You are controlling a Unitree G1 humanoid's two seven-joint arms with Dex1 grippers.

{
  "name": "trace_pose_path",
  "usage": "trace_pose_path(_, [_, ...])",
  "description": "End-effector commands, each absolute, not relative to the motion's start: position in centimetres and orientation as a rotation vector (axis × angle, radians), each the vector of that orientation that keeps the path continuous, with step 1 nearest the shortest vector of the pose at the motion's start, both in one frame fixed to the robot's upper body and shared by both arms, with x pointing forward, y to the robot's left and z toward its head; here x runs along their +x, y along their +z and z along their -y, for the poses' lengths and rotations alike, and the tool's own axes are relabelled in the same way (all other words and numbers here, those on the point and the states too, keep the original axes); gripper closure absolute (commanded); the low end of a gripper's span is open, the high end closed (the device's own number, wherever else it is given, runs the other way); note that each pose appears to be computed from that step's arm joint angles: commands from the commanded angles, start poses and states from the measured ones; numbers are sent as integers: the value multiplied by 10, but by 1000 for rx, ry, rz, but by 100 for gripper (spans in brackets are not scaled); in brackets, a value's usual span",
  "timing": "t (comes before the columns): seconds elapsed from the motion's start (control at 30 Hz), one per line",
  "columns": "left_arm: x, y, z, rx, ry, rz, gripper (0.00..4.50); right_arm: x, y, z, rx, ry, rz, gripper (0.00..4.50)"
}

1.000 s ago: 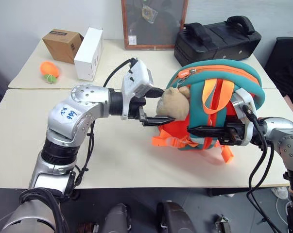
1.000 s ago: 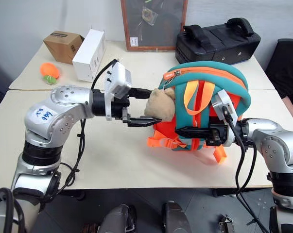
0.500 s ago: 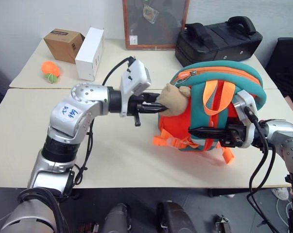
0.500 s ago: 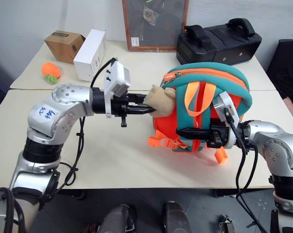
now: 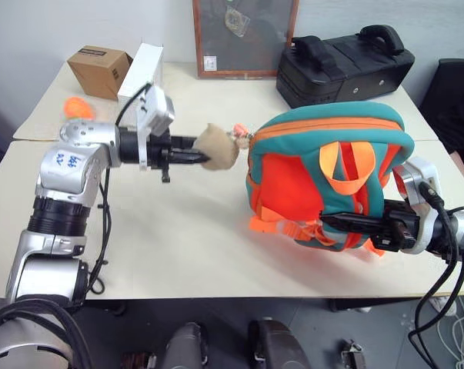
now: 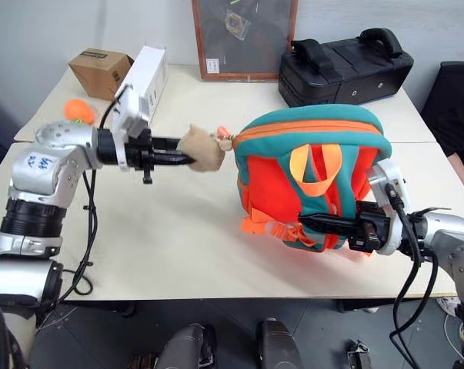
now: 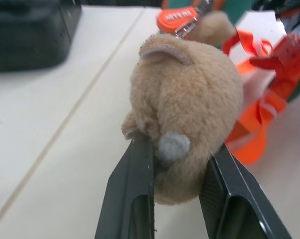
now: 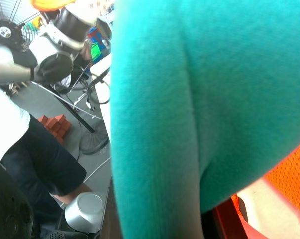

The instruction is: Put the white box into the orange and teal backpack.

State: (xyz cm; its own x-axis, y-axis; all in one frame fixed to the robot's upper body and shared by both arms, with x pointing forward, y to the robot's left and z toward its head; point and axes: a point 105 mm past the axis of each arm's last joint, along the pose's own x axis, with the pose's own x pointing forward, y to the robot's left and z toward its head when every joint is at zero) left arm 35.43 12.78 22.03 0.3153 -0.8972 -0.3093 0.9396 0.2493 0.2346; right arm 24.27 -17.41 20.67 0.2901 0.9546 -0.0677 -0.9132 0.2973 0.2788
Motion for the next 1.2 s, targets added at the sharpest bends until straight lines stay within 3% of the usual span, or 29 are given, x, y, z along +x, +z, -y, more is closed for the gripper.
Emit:
trace_pose_path(0.03, [354, 186, -118, 502, -1267, -180, 367, 235, 221, 169, 194, 1295, -159, 450])
trace_pose_path(0.3, [370, 133, -76, 545, -1232, -227, 367, 233, 225, 164, 200, 1314, -133, 450])
trace_pose_path(0.53, [369, 149, -63, 447, -1231, -149, 367, 260, 211, 167, 44, 1115, -78, 450])
trace_pose_path(0.73, [343, 176, -116, 324, -1229, -152, 175, 266, 204, 209, 3, 984, -161, 249])
trace_pose_path(0.9, [310, 197, -175, 230, -1184, -210, 18, 253, 233, 260, -27, 912, -158, 79])
trace_pose_path(0.97, [294, 212, -204, 224, -1149, -233, 0, 241, 250, 284, -45, 905, -173, 3])
trace_pose_path(1.2, [261, 272, -233, 244, -1086, -154, 0, 229, 281, 341, -65, 792, -171, 3])
